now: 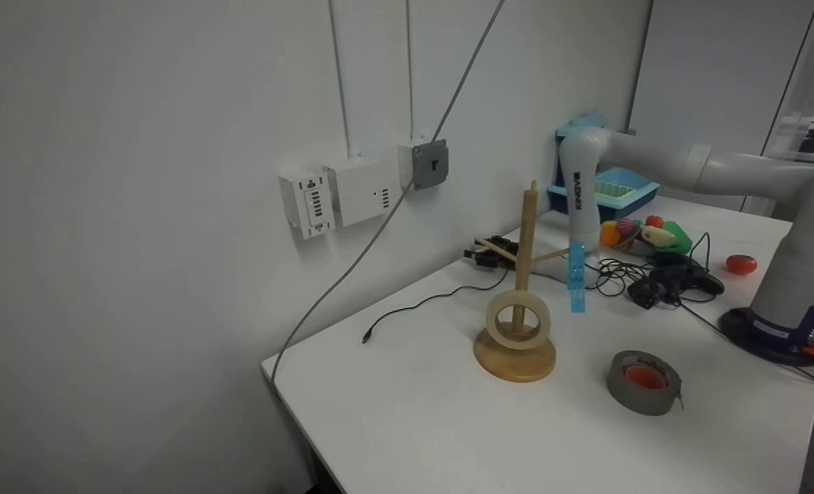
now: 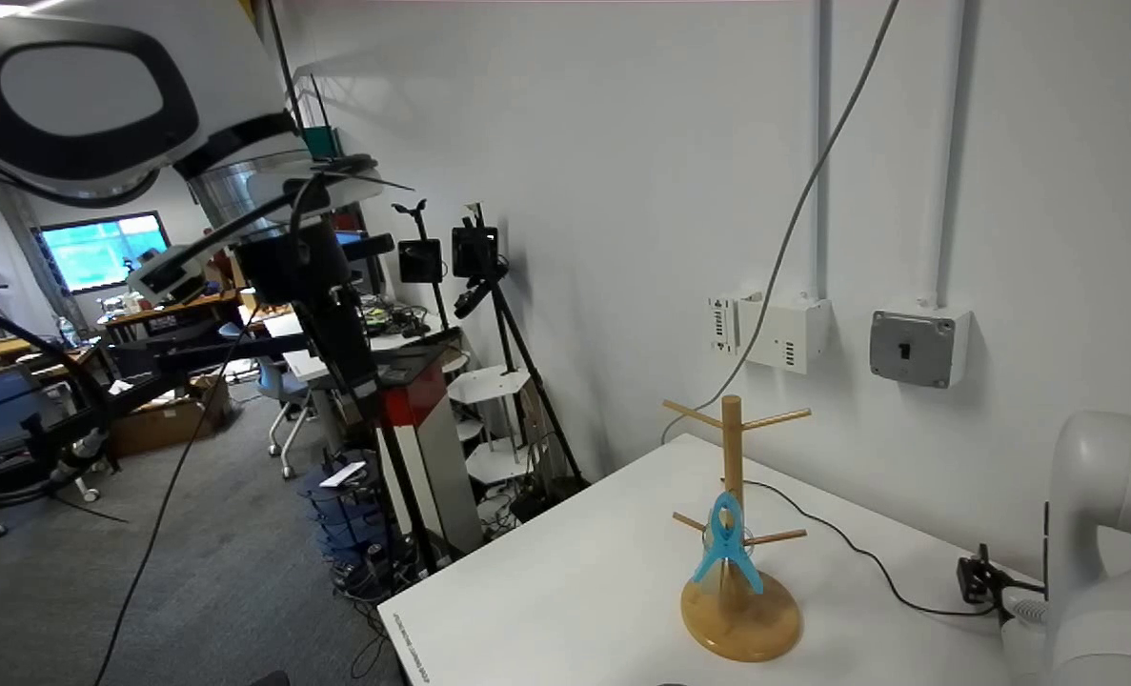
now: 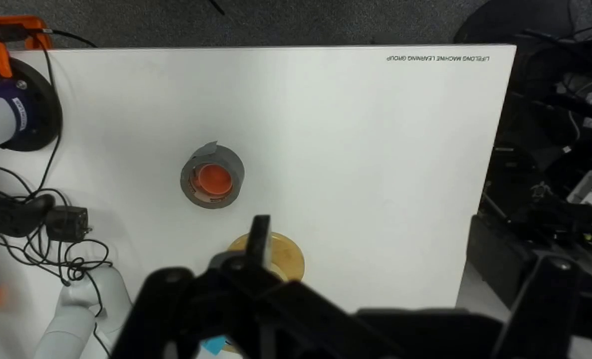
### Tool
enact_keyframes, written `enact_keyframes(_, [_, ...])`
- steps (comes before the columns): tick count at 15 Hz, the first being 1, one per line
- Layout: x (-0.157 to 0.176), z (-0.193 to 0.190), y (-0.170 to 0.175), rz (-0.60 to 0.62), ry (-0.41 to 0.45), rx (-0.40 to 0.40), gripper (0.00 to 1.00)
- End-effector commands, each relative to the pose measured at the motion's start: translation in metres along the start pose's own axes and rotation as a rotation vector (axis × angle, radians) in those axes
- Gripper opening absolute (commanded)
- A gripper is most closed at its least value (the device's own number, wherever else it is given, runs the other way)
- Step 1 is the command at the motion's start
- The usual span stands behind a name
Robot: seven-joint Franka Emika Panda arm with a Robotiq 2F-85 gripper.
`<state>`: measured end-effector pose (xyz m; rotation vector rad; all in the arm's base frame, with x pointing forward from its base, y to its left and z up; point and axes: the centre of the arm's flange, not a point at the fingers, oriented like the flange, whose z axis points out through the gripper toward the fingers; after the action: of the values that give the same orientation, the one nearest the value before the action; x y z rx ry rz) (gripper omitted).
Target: Move the peg from the stand to the table
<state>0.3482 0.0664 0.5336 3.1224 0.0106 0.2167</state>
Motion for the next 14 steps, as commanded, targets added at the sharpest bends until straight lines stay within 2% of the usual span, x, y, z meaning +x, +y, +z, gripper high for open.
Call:
enact_keyframes(1, [0.001, 0.006, 0.003, 0.008, -0.01, 0.001, 1.0])
enact_keyframes(8, [0.006, 0.046, 0.014, 0.033, -0.051, 0.003, 1.0])
enact_keyframes(14, [0.035, 0.09, 0.031, 0.079, -0.04, -0.015, 1.0])
